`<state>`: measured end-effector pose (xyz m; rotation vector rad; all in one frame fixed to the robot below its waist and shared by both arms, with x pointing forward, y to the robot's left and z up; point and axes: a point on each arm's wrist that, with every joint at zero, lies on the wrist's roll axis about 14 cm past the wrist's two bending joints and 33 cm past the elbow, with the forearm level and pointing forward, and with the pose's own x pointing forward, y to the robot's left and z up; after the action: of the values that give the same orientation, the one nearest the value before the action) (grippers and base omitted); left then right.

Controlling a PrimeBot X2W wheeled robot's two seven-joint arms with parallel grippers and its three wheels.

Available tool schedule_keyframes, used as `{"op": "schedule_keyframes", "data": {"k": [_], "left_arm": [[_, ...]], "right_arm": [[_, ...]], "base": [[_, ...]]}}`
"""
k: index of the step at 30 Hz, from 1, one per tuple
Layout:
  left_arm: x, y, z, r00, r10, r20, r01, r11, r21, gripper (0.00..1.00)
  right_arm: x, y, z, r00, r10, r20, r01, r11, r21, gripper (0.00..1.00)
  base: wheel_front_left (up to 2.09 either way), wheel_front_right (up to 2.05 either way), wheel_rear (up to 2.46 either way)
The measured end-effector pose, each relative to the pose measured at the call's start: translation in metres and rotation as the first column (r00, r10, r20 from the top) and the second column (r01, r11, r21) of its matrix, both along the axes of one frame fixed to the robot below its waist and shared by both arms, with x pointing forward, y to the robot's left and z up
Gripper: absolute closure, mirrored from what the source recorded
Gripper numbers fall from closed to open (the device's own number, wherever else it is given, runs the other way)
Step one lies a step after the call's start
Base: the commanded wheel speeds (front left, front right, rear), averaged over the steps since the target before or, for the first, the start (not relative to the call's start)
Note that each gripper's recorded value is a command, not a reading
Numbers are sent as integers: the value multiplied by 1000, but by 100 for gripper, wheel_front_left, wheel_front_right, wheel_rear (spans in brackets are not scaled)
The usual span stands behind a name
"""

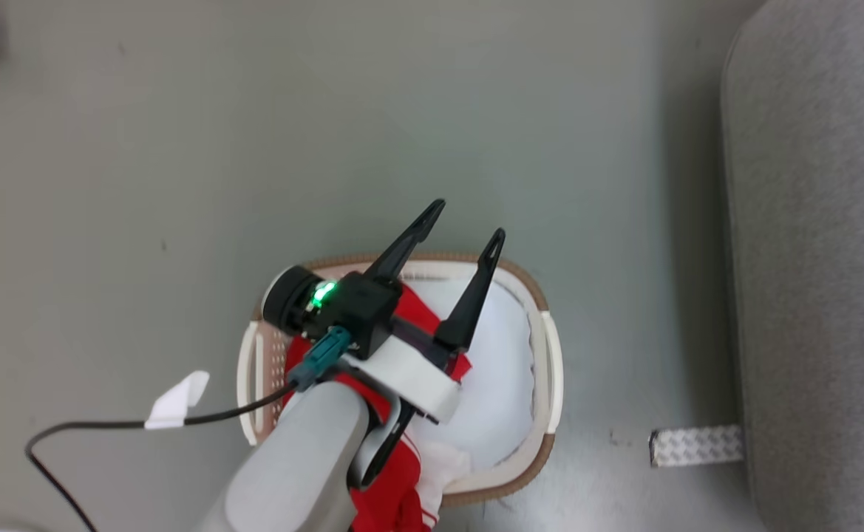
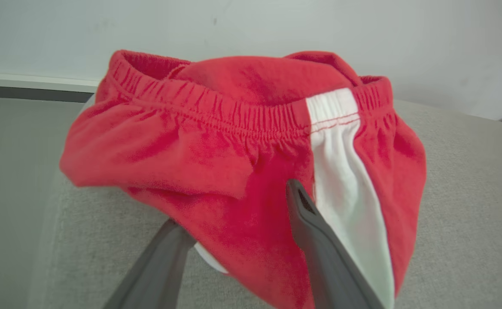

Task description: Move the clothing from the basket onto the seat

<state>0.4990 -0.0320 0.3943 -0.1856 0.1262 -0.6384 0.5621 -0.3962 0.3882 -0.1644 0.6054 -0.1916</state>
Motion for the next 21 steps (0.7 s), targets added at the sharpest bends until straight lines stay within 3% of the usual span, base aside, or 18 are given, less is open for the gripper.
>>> {"op": "schedule_keyframes", "data": {"k": [7, 12, 15, 21], "left_arm": [[-18, 14, 41, 998, 50, 37, -49, 999, -21, 0], [-36, 34, 71, 991, 112, 76, -110, 994, -25, 0], [-45, 60, 102, 973, 189, 135, -186, 982, -39, 0], [-61, 102, 140, 920, 330, 210, -324, 944, -64, 0]], "right_arm": [[-23, 19, 46, 993, 113, 17, -112, 993, -43, 0], [-38, 51, 102, 957, 244, 155, -237, 969, -62, 0], [-51, 72, 162, 895, 321, 310, -307, 947, -94, 0], [-82, 111, 228, 748, 376, 547, -392, 915, -92, 0]], "base": [[0, 0, 0], [0, 0, 0], [0, 0, 0], [0, 0, 0]]}}
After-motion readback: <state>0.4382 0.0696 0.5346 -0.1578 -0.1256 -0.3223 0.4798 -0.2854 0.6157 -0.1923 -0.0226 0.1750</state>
